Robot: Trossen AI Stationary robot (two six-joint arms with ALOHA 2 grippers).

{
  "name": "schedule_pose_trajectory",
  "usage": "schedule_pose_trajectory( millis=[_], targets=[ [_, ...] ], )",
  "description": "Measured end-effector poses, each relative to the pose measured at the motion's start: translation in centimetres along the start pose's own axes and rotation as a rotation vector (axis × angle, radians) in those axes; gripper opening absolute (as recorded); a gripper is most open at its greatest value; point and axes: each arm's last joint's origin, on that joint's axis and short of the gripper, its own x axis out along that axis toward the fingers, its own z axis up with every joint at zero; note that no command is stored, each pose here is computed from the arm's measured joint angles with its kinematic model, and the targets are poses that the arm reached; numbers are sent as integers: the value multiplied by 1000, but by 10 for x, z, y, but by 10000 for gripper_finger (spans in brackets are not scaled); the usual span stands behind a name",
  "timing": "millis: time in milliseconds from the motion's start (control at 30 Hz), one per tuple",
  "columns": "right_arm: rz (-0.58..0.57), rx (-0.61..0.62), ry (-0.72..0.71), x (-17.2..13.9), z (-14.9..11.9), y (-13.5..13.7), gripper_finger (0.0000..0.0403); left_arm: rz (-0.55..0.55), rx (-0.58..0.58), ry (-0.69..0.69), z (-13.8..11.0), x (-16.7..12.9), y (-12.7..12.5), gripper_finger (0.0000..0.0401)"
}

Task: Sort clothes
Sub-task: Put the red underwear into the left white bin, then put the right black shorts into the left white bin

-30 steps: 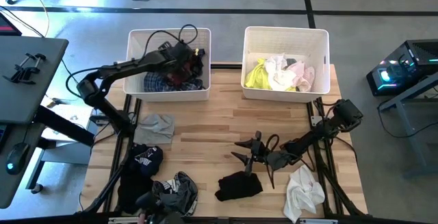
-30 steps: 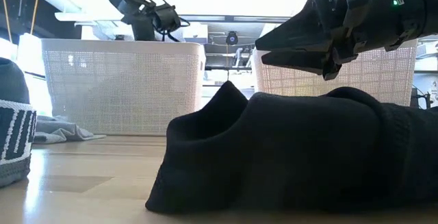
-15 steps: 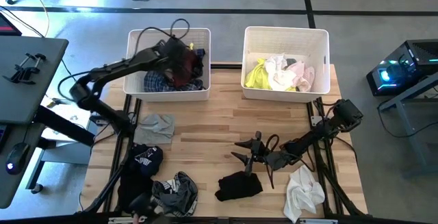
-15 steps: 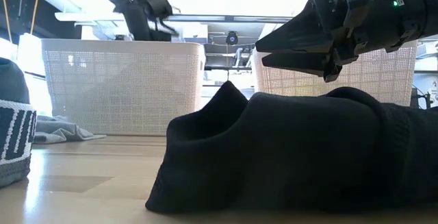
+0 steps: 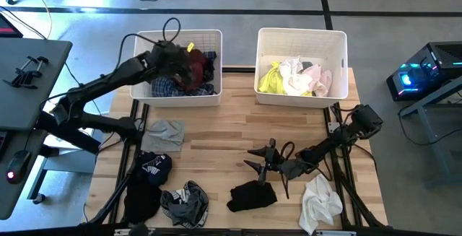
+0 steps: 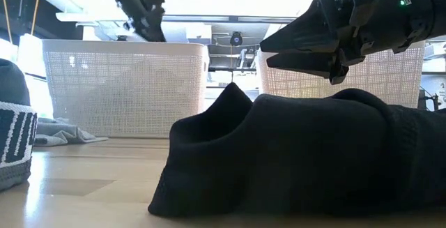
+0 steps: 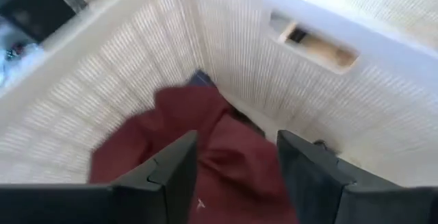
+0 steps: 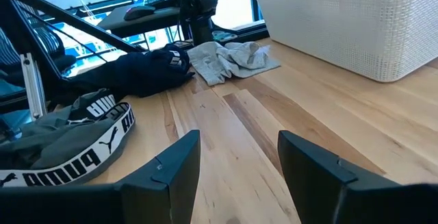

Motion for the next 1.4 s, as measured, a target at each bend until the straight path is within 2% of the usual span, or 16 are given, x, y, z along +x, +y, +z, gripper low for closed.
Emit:
schedule_pose_trajectory(
  millis=[267, 367, 467, 600, 733, 867, 967, 1167, 1400],
  targets=[
    [-2, 0, 4, 0, 0, 0, 185, 49, -78, 194, -63, 70, 2, 147],
    [-3, 0, 4, 0, 0, 0, 185, 29, -92, 278, -84, 91, 2, 138],
    [-8, 2, 3, 1, 0, -2, 185, 11, -94, 333, -93, 105, 2, 131],
    [-16, 13, 1, 3, 1, -3, 185, 9, -75, 336, -89, 106, 2, 129],
    [-17, 14, 1, 3, 1, -4, 185, 7, -68, 272, -70, 87, 2, 129],
    [-17, 13, 1, 3, 1, -4, 185, -9, -69, 186, -48, 56, 0, 129],
    [-17, 8, -1, 3, 1, -3, 185, -48, -30, 92, -37, 27, -11, 129],
    [41, -83, -54, -10, 16, 7, 185, -215, 62, -103, -26, -28, -52, 129],
    [141, -241, -138, -45, 47, 26, 185, -438, 168, -320, -20, -73, -113, 129]
  ],
)
